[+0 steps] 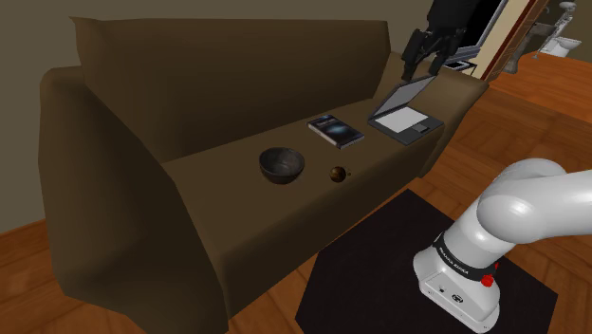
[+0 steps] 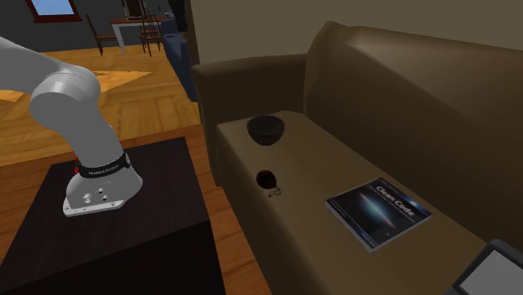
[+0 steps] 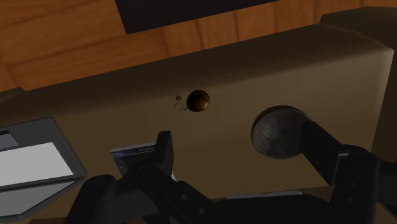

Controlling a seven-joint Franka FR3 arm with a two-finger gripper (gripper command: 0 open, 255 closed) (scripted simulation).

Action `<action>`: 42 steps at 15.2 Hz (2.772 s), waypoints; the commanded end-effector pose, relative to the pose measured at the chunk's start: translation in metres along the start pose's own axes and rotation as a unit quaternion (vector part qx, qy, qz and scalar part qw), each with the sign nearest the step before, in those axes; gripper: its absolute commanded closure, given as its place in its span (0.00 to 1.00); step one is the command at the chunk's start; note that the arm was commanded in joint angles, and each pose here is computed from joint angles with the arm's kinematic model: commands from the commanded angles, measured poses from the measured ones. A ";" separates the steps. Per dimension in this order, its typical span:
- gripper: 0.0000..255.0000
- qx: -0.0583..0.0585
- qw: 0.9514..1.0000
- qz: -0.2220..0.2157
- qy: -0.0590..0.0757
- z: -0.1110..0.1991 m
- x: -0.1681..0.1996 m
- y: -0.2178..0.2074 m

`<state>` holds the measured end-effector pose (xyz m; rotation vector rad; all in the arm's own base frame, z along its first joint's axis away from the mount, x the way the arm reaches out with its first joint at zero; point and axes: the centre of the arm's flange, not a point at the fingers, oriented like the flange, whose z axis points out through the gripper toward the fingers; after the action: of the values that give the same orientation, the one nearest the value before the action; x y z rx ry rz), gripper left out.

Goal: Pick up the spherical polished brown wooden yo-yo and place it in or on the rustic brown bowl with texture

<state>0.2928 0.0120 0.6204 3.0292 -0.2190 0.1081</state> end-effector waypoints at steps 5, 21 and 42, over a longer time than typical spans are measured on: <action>0.00 -0.006 1.000 0.016 -0.015 0.046 0.031 -0.005; 0.00 -0.032 0.993 0.078 -0.076 0.239 0.141 -0.012; 0.00 -0.064 0.974 0.155 -0.152 0.496 0.242 0.011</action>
<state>0.5594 -0.0829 0.1538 2.8481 -0.6891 -0.3307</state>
